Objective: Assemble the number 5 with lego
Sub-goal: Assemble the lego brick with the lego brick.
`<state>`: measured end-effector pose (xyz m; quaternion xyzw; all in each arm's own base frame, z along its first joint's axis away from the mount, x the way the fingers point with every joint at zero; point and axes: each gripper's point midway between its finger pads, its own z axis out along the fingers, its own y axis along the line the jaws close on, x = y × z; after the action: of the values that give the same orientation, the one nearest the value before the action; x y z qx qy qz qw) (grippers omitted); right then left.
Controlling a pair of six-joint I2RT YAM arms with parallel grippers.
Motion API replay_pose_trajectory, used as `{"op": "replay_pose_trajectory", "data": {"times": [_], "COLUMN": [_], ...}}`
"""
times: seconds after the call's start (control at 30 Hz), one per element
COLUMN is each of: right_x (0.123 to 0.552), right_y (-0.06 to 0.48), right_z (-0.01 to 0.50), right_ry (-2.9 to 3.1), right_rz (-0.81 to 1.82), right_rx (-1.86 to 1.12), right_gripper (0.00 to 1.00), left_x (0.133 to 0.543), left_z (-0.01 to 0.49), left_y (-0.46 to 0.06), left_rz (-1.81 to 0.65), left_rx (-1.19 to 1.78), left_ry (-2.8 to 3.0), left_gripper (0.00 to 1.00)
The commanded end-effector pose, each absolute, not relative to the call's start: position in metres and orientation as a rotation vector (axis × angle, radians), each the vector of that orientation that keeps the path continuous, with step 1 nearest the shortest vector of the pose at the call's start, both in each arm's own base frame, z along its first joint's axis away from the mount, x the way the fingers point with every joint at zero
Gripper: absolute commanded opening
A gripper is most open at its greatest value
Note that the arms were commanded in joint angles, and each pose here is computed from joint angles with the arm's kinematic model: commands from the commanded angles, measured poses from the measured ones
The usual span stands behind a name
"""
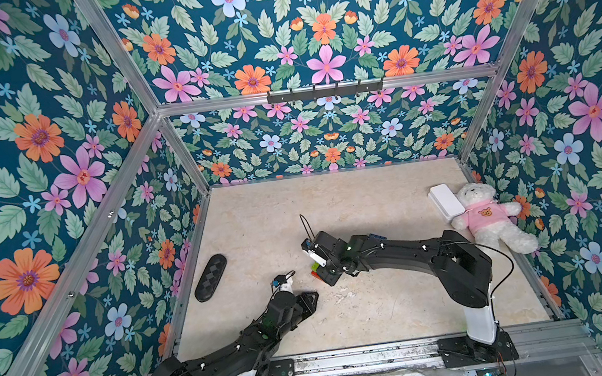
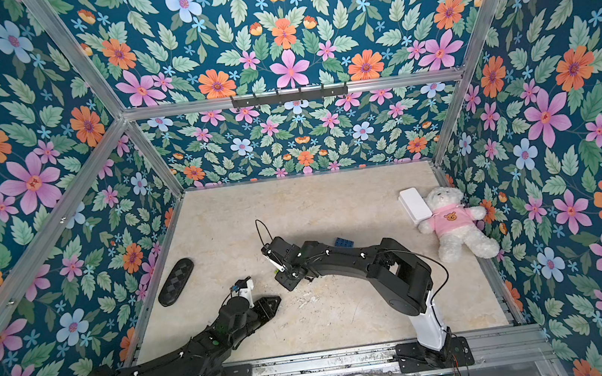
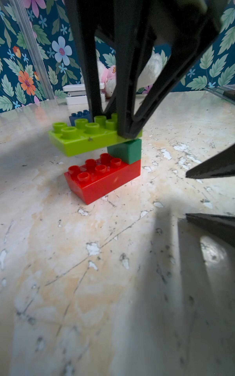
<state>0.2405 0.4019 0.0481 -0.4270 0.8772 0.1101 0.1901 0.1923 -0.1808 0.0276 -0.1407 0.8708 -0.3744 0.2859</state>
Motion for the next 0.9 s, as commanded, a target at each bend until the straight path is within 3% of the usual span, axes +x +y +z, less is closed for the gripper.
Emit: {"op": "replay_pose_trajectory", "data": {"times": [0.0, 0.87], "right_x": [0.219, 0.210], "right_y": [0.370, 0.378], "right_z": [0.018, 0.015], "right_ry": [2.617, 2.613], "right_rz": [0.196, 0.304], "right_rx": [-1.258, -1.262], "right_gripper": [0.20, 0.20], "left_x": [0.185, 0.187], "left_z": [0.011, 0.013], "left_y": [-0.169, -0.169], "left_rz": [-0.930, -0.924], "left_rx": [-0.402, -0.406], "left_ry": [2.376, 2.371], "left_gripper": [0.33, 0.33]}}
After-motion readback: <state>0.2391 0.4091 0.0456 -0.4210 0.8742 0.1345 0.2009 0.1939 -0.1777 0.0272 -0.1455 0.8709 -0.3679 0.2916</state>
